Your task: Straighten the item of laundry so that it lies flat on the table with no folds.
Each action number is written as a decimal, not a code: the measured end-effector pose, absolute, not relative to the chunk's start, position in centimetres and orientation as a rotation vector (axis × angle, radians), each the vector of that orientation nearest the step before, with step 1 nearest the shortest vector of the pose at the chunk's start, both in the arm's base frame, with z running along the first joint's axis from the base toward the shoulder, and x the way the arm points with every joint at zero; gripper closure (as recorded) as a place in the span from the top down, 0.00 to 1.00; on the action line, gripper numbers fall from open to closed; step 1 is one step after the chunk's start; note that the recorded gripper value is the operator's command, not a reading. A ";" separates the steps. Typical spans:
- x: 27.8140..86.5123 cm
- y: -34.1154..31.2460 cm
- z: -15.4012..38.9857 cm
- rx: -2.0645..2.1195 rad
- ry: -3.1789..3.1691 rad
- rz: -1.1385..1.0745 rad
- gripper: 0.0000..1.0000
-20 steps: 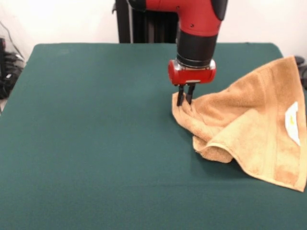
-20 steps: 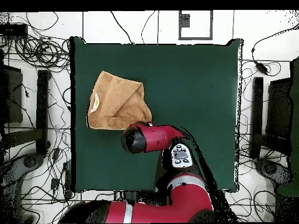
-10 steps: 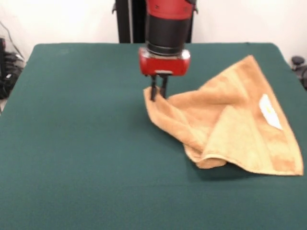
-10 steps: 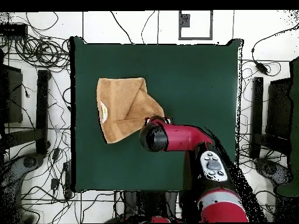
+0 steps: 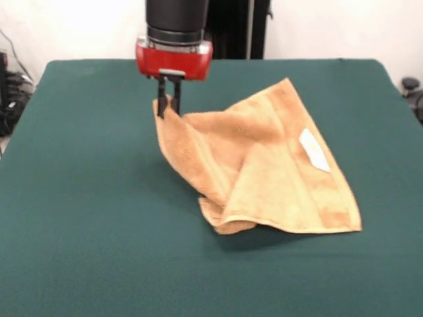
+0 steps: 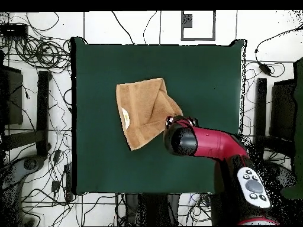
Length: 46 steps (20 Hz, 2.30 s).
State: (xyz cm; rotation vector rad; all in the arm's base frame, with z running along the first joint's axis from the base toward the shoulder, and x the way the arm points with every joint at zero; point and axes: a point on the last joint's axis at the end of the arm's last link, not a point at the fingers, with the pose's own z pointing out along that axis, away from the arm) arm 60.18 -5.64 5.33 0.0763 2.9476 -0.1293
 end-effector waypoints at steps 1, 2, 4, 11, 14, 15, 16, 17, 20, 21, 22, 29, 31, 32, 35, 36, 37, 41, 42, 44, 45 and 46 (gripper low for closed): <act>60.1 -5.9 5.5 0.079 2.950 -0.129 0.00; 60.1 -6.2 5.8 0.083 2.953 -0.129 0.00; 60.0 -6.6 6.2 0.086 2.962 -0.132 0.00; 59.2 -6.4 7.4 0.037 2.964 -0.156 0.00; 58.4 -5.7 7.9 0.009 2.968 -0.160 0.00; 58.2 -5.5 8.0 0.004 2.970 -0.161 0.00; 58.1 -5.5 8.0 0.002 2.971 -0.161 0.00; 57.6 -5.3 8.0 -0.007 2.977 -0.161 0.00; 56.8 -5.1 8.1 -0.022 2.983 -0.163 0.00; 56.3 -4.9 8.1 -0.034 2.984 -0.164 0.00; 56.1 -4.8 8.1 -0.039 2.984 -0.163 0.00; 54.3 -4.0 7.6 -0.081 2.971 -0.151 0.00; 53.9 -3.8 7.4 -0.096 2.958 -0.149 0.00; 53.7 -3.7 7.4 -0.102 2.954 -0.147 0.00; 53.3 -3.5 7.3 -0.110 2.949 -0.144 0.00; 53.2 -3.5 7.3 -0.110 2.948 -0.143 0.00; 53.2 -3.5 7.4 -0.110 2.949 -0.142 0.00; 52.8 -3.3 7.5 -0.112 2.953 -0.141 0.00; 52.7 -3.3 7.5 -0.112 2.954 -0.140 0.00; 52.7 -3.3 7.5 -0.112 2.955 -0.140 0.00; 52.7 -3.3 7.5 -0.112 2.955 -0.140 0.00; 52.7 -3.3 7.5 -0.112 2.955 -0.140 0.00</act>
